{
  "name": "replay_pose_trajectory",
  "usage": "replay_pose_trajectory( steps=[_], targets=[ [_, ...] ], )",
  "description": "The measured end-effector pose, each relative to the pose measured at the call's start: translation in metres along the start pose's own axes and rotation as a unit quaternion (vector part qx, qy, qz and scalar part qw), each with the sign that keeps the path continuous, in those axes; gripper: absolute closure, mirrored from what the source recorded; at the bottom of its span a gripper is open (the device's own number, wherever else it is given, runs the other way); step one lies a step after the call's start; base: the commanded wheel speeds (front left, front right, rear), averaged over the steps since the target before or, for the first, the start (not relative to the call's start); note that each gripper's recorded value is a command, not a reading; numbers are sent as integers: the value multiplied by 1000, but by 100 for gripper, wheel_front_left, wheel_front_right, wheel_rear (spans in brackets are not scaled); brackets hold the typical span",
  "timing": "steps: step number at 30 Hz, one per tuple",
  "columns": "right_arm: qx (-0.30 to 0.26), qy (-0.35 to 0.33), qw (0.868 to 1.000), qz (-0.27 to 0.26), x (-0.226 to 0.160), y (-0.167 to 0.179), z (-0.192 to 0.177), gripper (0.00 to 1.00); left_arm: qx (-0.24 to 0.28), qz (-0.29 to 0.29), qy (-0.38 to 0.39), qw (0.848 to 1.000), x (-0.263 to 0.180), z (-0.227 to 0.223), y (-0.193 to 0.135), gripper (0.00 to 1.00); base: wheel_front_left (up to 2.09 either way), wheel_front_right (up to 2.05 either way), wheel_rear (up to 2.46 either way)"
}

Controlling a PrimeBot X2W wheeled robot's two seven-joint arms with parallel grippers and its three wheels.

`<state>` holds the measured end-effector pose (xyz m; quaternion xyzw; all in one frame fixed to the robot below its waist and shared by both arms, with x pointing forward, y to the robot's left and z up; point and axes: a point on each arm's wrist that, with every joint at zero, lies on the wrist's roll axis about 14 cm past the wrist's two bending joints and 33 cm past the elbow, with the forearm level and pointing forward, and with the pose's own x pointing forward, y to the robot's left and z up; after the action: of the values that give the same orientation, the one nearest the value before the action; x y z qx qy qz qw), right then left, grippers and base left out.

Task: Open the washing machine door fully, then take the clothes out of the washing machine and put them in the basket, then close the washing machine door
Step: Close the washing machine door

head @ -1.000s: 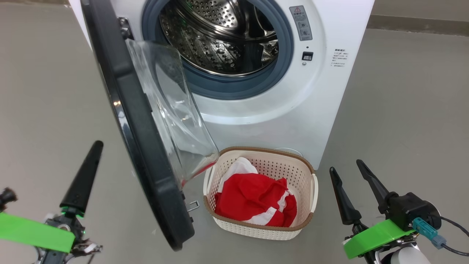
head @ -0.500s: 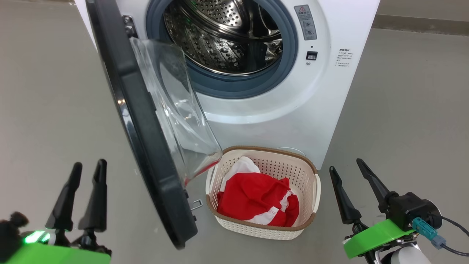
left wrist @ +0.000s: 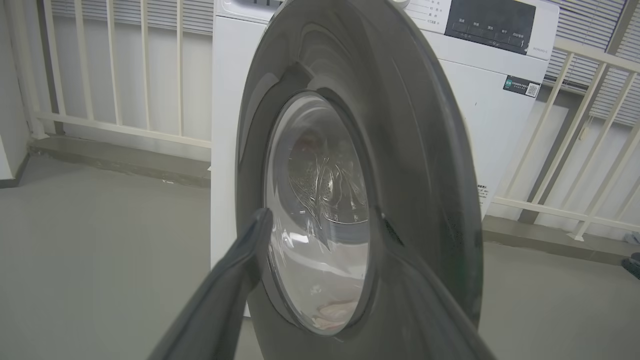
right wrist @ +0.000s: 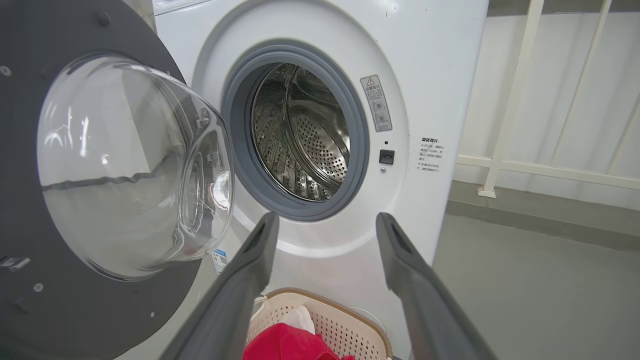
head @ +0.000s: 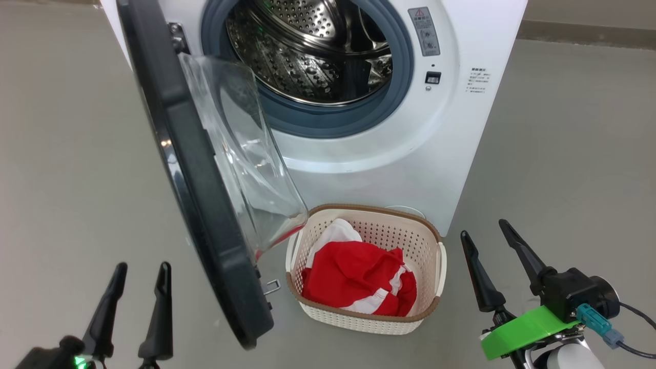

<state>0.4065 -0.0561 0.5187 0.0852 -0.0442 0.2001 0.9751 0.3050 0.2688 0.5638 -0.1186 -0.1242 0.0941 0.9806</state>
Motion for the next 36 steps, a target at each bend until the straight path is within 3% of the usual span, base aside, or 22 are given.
replay_pose_trajectory(
  steps=[17, 34, 35, 36],
  targets=[
    [-2, 6, 1000, -5, 1, -5, -5, 0, 56, 33, 21, 998, -7, -19, 13, 0, 0, 0, 0],
    [1, 9, 1000, -6, 2, -5, -8, 0, 36, 38, 28, 998, -8, -25, 15, 0, 0, 0, 0],
    [1, 9, 1000, -5, 2, -5, -8, 0, 27, 40, 26, 998, -8, -25, 16, 33, 0, 0, 0],
    [1, 9, 1000, -5, 2, -5, -8, 0, 12, 45, 22, 999, -7, -24, 16, 81, 0, 0, 0]
  ],
)
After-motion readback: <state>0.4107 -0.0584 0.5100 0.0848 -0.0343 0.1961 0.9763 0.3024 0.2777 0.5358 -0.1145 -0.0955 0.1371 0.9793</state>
